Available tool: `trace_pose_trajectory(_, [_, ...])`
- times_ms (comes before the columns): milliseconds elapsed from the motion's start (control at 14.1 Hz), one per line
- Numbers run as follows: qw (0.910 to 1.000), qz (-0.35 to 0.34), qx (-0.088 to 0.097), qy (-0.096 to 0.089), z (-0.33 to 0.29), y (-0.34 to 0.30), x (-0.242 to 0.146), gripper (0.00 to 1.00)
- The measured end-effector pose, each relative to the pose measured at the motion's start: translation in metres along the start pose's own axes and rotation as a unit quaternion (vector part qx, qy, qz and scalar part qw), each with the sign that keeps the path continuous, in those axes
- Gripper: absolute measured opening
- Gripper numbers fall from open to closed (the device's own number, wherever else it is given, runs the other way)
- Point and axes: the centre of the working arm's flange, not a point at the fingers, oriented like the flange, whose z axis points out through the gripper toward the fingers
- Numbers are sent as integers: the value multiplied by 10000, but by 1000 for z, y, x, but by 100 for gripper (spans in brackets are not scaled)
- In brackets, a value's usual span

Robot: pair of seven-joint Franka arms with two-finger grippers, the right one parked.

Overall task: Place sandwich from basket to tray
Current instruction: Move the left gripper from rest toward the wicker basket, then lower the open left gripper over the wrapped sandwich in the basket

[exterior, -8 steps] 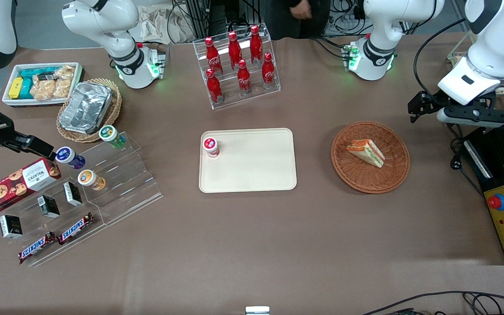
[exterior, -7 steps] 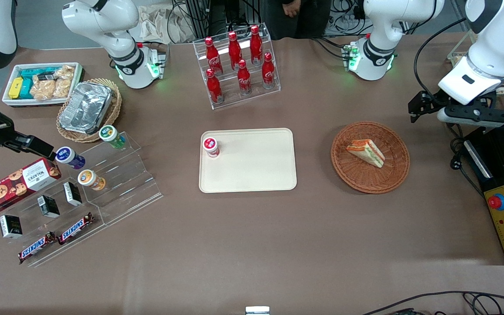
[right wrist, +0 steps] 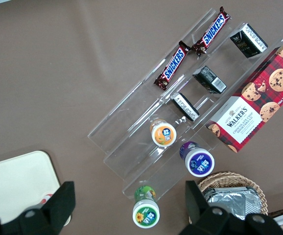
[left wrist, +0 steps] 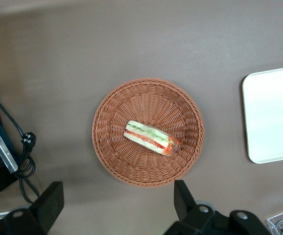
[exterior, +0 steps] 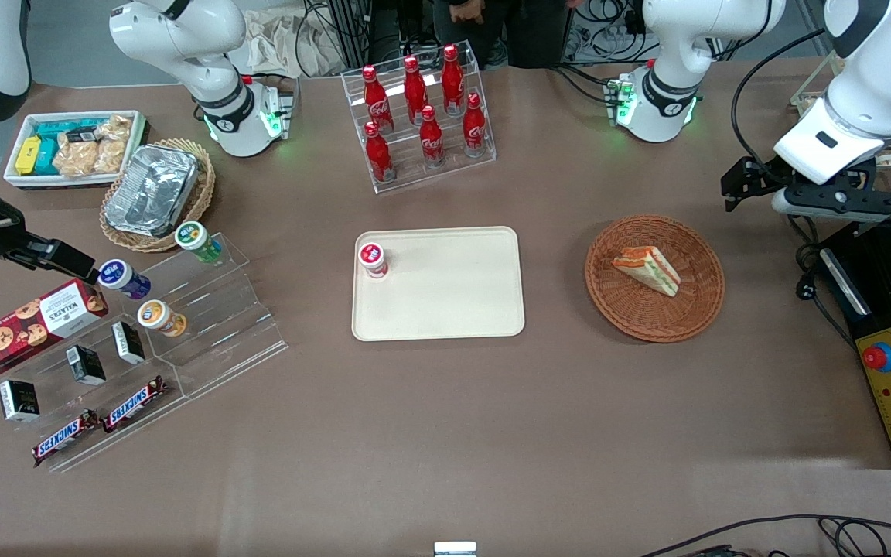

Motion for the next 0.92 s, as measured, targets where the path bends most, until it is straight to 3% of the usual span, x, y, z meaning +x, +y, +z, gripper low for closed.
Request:
trace_pose_trajectory(213, [9996,-160,1,-228,4,-1,-5,100])
trace_pose_trajectory(355, [9963,-799,21,-310,5,-1,-7,100])
trace_pose_trajectory(639, [9710,-2340,124,-479,16,11,-21,99])
trace_pose_trajectory(710, [9625,-2656,167,-529,20,16,-30,93])
trace_pose_trajectory(923, [9436,-3224,343,-665,39,35,-53,91])
